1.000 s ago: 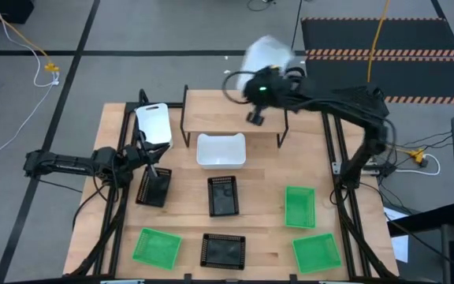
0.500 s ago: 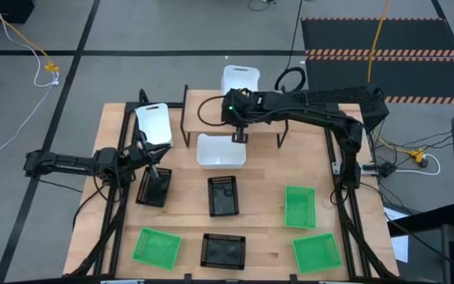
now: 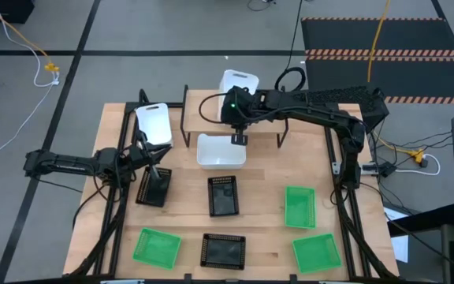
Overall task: Stack baskets on shelf by color
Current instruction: Put the right white bin on the shelf
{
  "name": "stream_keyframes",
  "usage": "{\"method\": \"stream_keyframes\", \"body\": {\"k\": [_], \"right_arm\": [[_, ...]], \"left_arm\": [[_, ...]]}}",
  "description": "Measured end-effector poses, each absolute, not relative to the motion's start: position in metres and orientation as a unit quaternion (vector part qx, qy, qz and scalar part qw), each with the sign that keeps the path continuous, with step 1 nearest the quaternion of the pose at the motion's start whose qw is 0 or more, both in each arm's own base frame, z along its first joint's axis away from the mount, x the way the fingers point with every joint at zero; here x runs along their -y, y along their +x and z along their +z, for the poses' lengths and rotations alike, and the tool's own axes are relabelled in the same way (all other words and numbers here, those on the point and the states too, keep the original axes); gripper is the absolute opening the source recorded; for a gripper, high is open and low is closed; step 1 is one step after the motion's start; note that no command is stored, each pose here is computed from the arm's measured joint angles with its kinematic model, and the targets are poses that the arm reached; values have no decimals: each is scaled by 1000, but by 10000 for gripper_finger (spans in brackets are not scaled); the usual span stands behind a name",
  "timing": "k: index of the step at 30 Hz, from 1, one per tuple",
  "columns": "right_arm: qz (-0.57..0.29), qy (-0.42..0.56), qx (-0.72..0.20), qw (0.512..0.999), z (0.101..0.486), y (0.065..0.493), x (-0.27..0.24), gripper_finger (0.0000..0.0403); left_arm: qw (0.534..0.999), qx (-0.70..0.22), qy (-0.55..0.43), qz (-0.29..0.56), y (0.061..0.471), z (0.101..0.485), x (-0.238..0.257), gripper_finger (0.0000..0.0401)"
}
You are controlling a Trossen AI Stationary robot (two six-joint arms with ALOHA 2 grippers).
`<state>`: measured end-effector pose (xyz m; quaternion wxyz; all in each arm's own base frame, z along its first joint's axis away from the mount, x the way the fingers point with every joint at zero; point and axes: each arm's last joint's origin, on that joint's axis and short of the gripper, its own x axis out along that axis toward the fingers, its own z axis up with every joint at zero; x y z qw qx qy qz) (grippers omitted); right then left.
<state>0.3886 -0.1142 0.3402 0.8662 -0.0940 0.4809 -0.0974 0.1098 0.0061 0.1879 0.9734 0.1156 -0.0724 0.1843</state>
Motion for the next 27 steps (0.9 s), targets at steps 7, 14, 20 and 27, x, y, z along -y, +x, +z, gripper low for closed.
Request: {"method": "stream_keyframes", "body": {"k": [7,14,20,27], "right_arm": [[-99,-87,-478,869,340,389,115,24],[-104,-85,-481,867,340,388,116,53],[-133,-92,-456,875,344,392,118,67],[-183,-130,-444,867,354,388,119,68]], "left_arm": [[974,66,116,183,110,187,-6,35],[974,60,117,183,110,185,-6,35],[975,60,115,183,110,185,-6,35],[975,58,115,182,110,185,-6,35]]}}
